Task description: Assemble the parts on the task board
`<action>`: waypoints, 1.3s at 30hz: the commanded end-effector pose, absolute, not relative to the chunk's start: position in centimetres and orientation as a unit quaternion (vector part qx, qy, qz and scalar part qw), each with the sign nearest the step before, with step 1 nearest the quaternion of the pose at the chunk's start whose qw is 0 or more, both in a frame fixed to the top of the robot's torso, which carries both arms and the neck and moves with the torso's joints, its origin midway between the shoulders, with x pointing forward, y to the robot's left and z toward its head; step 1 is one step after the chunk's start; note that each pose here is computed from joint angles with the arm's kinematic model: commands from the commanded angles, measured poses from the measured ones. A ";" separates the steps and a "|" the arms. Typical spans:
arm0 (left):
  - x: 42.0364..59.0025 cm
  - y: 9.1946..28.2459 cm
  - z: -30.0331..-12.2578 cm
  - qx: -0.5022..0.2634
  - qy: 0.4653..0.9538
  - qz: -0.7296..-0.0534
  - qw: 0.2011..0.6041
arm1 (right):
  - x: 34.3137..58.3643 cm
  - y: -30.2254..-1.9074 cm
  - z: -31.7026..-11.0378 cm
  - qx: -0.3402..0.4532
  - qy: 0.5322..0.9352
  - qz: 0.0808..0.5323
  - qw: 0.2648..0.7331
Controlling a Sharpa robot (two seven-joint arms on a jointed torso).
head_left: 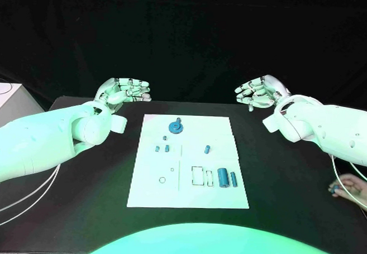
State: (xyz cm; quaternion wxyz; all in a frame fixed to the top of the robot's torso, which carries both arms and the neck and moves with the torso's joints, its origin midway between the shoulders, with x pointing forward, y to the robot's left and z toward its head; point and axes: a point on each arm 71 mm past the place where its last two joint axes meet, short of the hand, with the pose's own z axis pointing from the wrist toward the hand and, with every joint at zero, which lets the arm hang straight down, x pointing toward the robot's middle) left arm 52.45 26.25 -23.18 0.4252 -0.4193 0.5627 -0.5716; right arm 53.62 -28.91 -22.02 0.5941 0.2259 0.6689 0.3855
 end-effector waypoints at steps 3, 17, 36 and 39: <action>52.4 26.0 -23.0 -0.416 0.559 -0.582 0.419 | 53.6 -28.7 -22.0 0.217 0.672 0.390 0.591; 52.4 25.9 -23.0 -0.416 0.558 -0.583 0.419 | 53.5 -28.8 -22.0 0.218 0.672 0.389 0.591; 52.4 25.9 -23.0 -0.416 0.559 -0.583 0.418 | 53.5 -28.8 -22.2 0.218 0.674 0.389 0.589; 52.4 25.9 -23.0 -0.416 0.559 -0.583 0.418 | 53.5 -28.7 -22.2 0.218 0.674 0.389 0.589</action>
